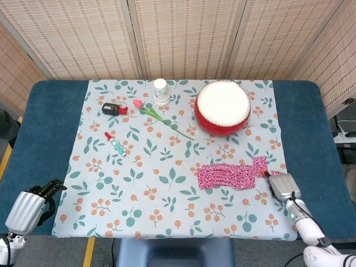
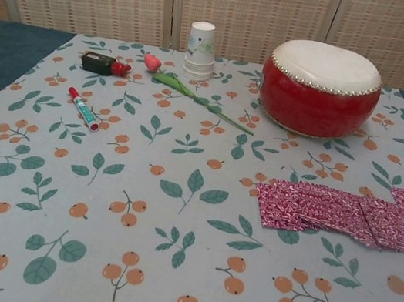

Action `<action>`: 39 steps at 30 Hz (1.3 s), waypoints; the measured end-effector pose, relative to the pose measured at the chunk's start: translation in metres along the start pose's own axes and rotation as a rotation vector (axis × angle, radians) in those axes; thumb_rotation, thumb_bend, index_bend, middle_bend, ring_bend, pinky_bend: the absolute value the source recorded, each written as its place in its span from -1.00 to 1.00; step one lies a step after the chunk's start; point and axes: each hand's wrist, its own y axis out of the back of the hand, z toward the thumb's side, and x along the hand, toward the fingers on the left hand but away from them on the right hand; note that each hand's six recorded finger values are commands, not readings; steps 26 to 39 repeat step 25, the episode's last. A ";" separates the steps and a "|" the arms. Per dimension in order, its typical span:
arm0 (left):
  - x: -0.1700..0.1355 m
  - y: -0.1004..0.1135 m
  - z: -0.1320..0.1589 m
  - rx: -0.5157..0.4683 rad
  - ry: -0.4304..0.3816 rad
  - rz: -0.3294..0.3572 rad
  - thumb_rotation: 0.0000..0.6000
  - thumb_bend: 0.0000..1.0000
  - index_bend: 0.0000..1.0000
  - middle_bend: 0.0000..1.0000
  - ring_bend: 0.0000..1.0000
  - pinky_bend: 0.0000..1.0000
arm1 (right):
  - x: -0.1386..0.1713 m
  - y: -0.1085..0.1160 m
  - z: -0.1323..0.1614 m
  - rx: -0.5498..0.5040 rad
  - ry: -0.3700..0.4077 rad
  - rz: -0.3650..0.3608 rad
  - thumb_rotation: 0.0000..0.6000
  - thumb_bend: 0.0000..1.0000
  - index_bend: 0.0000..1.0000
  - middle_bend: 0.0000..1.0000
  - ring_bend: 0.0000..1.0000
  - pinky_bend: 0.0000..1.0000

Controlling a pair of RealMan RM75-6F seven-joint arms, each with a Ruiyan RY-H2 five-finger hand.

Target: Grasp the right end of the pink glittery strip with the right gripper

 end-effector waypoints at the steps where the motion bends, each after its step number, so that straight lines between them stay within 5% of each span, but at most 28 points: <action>1: 0.000 0.000 0.000 0.000 -0.001 0.001 1.00 0.66 -0.26 -0.39 0.24 0.22 | -0.002 0.000 -0.004 0.000 -0.014 0.002 1.00 0.69 -0.69 0.41 0.60 0.44; 9: 0.000 -0.001 0.001 0.003 -0.002 -0.004 1.00 0.66 -0.26 -0.39 0.24 0.22 | -0.014 0.011 -0.032 -0.034 -0.119 -0.019 1.00 0.69 -0.69 0.41 0.60 0.44; 13: 0.001 -0.002 0.000 0.000 0.002 -0.007 1.00 0.66 -0.26 -0.39 0.24 0.22 | -0.007 0.023 -0.026 -0.064 -0.085 -0.078 1.00 0.63 -0.71 0.40 0.54 0.41; 19: 0.002 -0.003 0.000 0.003 0.004 -0.010 1.00 0.65 -0.26 -0.39 0.24 0.22 | 0.027 0.050 -0.011 -0.068 0.038 -0.286 1.00 0.13 -0.73 0.05 0.26 0.34; 23: 0.002 -0.002 0.001 0.003 0.000 -0.008 1.00 0.66 -0.26 -0.39 0.24 0.22 | 0.060 0.061 -0.007 -0.094 0.105 -0.424 1.00 -0.48 -0.88 -0.71 -0.70 -0.08; 25: 0.001 -0.002 0.001 0.003 -0.001 -0.008 1.00 0.66 -0.26 -0.39 0.24 0.22 | 0.078 0.058 -0.013 -0.108 0.097 -0.473 1.00 -0.55 -0.91 -0.85 -0.89 -0.26; 39: 0.001 -0.002 0.001 0.003 -0.001 -0.008 1.00 0.66 -0.26 -0.39 0.24 0.22 | 0.078 0.058 -0.013 -0.108 0.097 -0.473 1.00 -0.55 -0.91 -0.85 -0.89 -0.26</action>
